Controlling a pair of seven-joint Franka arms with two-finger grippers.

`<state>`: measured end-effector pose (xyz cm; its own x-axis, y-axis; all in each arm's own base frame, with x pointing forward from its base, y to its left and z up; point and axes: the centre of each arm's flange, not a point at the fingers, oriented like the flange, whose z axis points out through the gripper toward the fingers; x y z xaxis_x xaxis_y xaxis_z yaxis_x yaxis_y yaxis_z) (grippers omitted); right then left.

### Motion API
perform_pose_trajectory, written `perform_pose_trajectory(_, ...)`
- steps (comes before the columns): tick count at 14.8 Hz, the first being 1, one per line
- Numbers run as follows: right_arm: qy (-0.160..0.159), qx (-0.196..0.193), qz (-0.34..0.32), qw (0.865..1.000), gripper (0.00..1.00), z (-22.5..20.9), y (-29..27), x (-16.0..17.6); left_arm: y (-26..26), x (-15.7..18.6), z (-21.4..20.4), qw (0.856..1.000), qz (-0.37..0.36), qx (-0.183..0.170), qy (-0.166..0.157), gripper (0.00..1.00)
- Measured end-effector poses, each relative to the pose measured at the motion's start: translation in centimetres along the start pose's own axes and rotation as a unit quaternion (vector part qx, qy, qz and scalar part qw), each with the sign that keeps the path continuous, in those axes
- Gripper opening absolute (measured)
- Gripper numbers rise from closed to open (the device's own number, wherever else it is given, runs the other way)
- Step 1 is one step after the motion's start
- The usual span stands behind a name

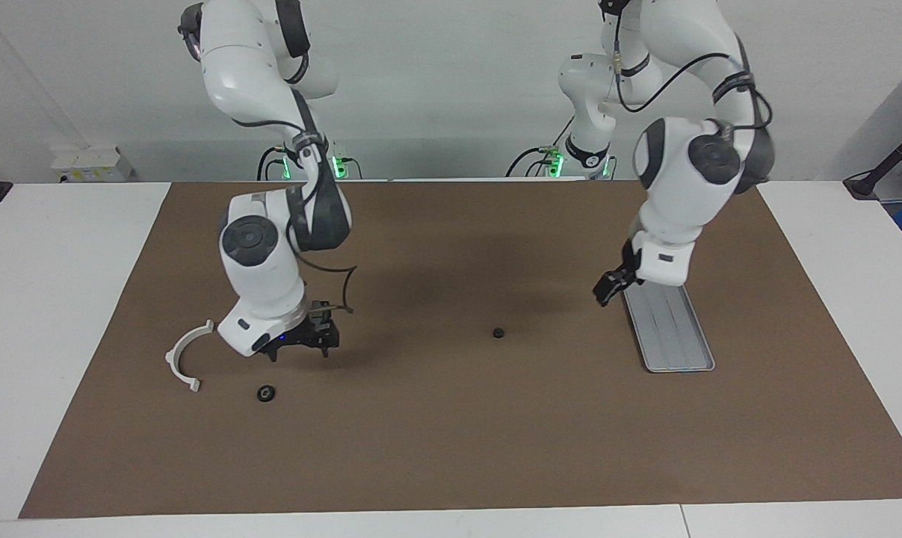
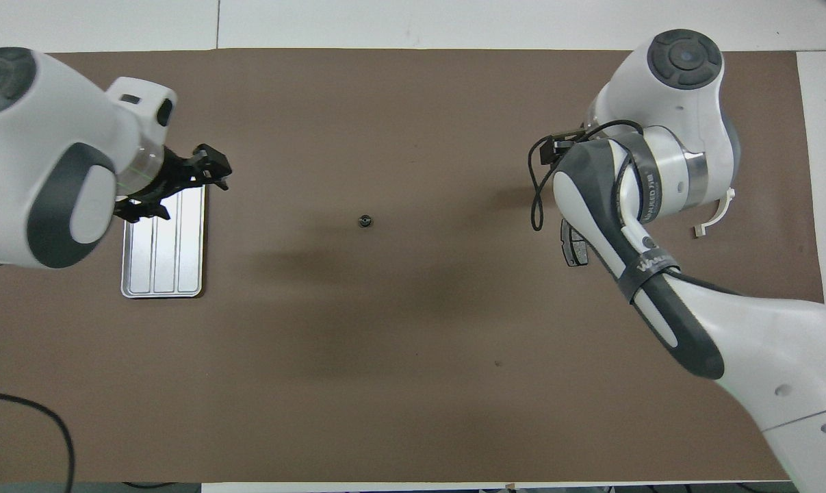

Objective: Place bearing gear from tray to pile
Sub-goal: 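Set the bearing beyond the brake pads while the left gripper withdraws, then reach the small black part at the centre and grasp it with the right gripper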

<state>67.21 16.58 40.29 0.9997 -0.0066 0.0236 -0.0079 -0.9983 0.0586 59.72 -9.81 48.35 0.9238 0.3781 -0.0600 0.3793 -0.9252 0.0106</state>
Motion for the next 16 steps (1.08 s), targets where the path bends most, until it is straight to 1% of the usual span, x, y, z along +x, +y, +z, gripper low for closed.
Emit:
perform_pose_trajectory(2, 0.009, 0.018, 0.053, 0.998, 1.0, -3.3, -8.3, -2.4, -4.1, 0.1, -2.0, 0.999, 0.041, 0.004, -0.016, 1.0)
perform_pose_trajectory(4, 0.005, 0.028, 0.097, 0.995, 1.0, -3.8, -15.9, -5.7, -6.1, -0.1, -2.9, 0.997, 0.077, 0.005, -0.024, 1.0)
perform_pose_trajectory(6, 0.0, 0.029, 0.14, 0.99, 1.0, -3.0, -22.0, -8.5, -7.4, -0.1, -3.2, 0.996, 0.086, 0.007, -0.032, 1.0)
perform_pose_trajectory(9, -0.001, 0.033, 0.173, 0.984, 1.0, 0.4, -29.5, -10.3, -8.7, -0.3, -3.2, 0.992, 0.118, 0.014, -0.043, 1.0)
perform_pose_trajectory(10, 0.001, 0.037, 0.175, 0.984, 1.0, 2.0, -30.9, -10.2, -8.8, -0.4, -3.3, 0.991, 0.124, 0.015, -0.044, 1.0)
perform_pose_trajectory(12, 0.001, 0.038, 0.175, 0.984, 1.0, 5.1, -32.1, -9.6, -9.3, -0.7, -3.7, 0.991, 0.126, 0.016, -0.047, 1.0)
perform_pose_trajectory(16, 0.0, 0.029, 0.174, 0.984, 1.0, 8.4, -32.8, -8.8, -11.0, -1.2, -4.6, 0.989, 0.139, 0.014, -0.05, 1.0)
